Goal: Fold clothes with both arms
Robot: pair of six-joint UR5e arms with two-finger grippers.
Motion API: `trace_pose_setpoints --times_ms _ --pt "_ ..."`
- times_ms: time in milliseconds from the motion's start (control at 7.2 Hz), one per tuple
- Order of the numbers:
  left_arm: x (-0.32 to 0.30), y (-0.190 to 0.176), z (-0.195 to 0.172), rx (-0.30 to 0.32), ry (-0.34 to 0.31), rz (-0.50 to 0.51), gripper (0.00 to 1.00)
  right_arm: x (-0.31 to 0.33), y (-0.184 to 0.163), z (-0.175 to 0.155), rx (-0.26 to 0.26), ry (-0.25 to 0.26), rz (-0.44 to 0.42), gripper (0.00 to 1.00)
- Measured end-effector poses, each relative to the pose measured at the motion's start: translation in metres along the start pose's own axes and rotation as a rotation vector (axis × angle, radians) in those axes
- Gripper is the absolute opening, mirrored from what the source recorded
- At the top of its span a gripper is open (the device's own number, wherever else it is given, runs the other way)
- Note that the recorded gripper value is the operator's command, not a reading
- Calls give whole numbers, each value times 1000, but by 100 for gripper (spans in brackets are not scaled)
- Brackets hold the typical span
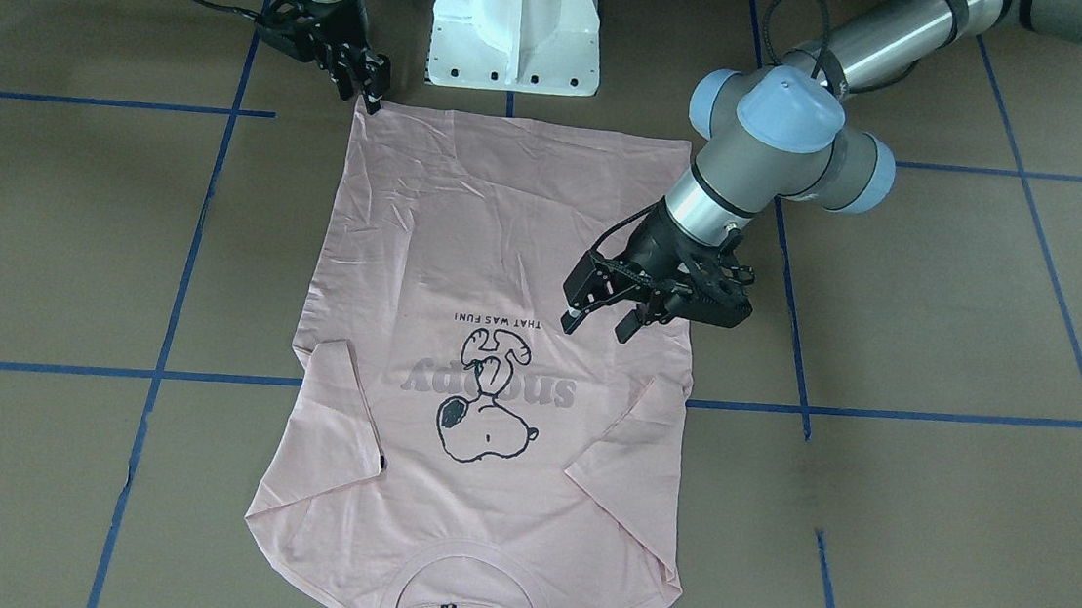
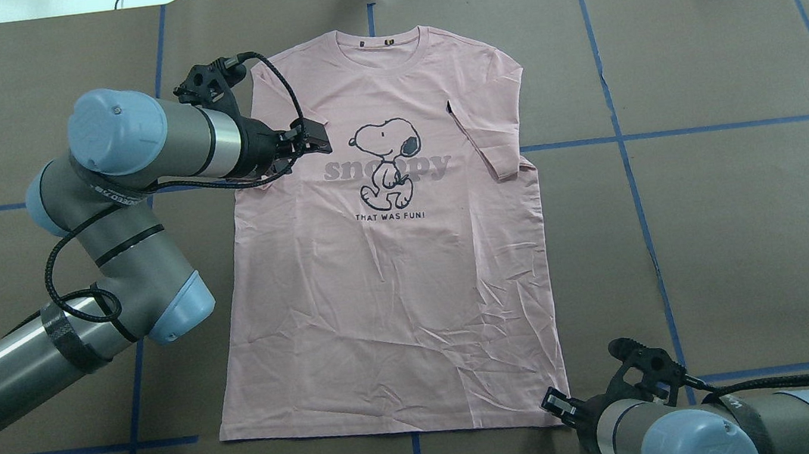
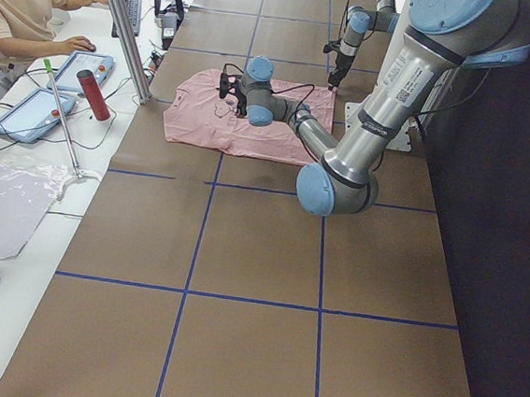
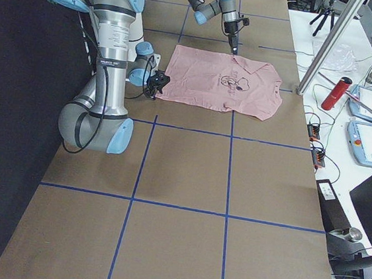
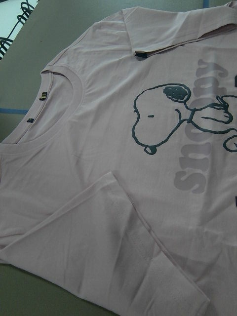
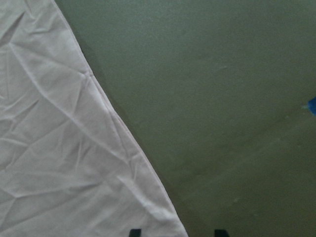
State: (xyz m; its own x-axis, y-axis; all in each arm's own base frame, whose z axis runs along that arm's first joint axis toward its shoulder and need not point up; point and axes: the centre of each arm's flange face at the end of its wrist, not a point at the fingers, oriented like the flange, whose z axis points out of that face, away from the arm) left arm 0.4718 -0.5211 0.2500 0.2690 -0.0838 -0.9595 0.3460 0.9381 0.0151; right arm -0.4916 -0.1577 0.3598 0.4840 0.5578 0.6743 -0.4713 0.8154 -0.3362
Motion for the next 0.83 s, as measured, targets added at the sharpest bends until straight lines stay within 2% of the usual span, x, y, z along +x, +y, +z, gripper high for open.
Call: trace_pose_setpoints --times_ms 139,278,416,555,833 --pt "0 0 0 0 0 -1 79 0 2 0 -3 1 -3 54" --pt "-1 0 0 0 -1 -1 79 1 5 1 -7 2 -6 42" --pt "-2 0 0 0 -2 -2 79 2 8 1 -10 4 -10 18" --pt "-2 0 0 0 -2 -2 79 3 10 1 -13 4 -12 0" --pt "-2 0 0 0 -2 -2 79 3 11 -1 -17 3 -14 0"
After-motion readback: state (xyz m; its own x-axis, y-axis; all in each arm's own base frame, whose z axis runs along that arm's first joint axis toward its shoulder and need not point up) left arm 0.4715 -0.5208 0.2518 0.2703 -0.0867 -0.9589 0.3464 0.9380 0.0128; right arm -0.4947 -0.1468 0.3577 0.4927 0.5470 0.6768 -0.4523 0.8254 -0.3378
